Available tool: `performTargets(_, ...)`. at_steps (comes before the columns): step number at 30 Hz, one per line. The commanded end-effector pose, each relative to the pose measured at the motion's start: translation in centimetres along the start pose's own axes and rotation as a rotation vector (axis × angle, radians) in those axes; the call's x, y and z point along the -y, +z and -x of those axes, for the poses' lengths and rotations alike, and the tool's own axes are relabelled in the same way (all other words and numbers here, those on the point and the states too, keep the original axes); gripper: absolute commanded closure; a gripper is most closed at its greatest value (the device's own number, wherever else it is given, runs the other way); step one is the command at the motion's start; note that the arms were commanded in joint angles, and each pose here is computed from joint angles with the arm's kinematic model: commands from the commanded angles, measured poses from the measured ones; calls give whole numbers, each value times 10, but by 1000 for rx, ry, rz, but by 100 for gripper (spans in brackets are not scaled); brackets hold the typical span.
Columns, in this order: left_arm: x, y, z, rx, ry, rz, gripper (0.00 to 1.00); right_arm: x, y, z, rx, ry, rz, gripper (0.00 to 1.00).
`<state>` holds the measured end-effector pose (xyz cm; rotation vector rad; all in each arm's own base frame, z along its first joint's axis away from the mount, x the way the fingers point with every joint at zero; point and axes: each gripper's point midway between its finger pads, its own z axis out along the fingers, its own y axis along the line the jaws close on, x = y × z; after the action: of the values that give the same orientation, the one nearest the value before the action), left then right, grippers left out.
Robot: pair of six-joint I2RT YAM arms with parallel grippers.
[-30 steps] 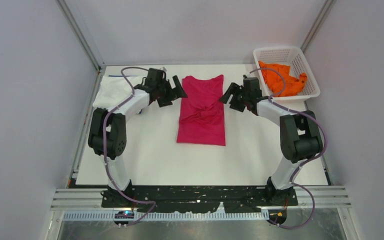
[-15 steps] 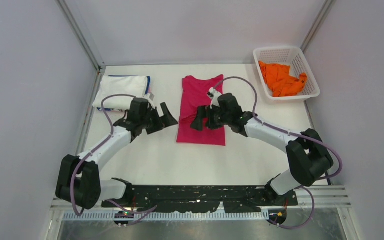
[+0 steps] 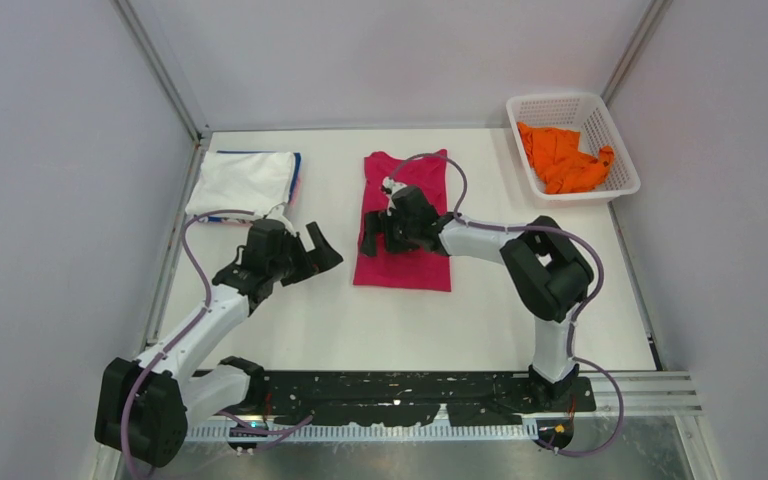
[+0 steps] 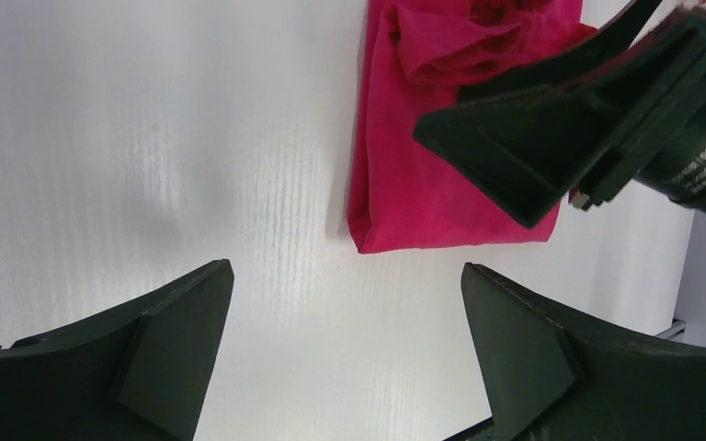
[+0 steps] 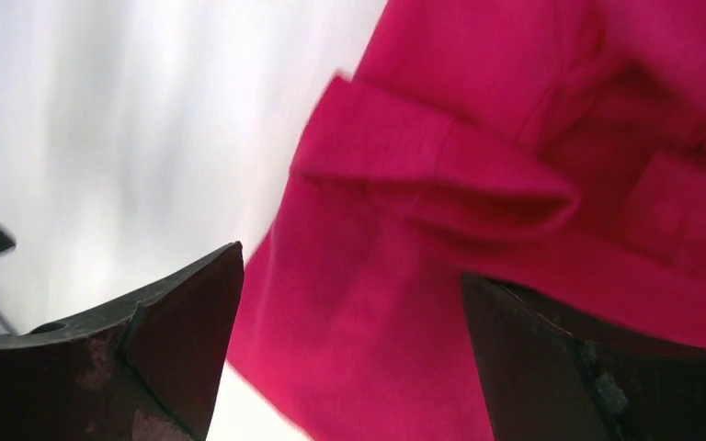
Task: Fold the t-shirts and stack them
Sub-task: Fold the folded rectangular tshirt in 1/3 of the way, then grab one side of the 2/3 rectangular tshirt with both arms
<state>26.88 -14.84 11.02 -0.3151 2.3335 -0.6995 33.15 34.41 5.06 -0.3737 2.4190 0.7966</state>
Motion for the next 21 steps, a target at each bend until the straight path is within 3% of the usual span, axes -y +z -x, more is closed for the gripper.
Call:
performTargets(1, 0, -2, 9, 52, 20, 7, 0, 10, 15, 75, 182, -14, -78, 5)
performTargets(8, -3, -4, 11, 62, 30, 24, 0, 55, 28, 140, 241, 86, -160, 5)
performTargets(12, -1, -1, 9, 42, 32, 15, 0, 47, 15, 161, 260, 48, -117, 5)
performTargets(16, 4, 3, 5, 12, 23, -15, 0, 33, -31, 171, 329, -14, -120, 5)
performTargets(21, 5, 15, -7, -44, -2, 2, 0, 56, -123, 143, 486, -2, -296, 5)
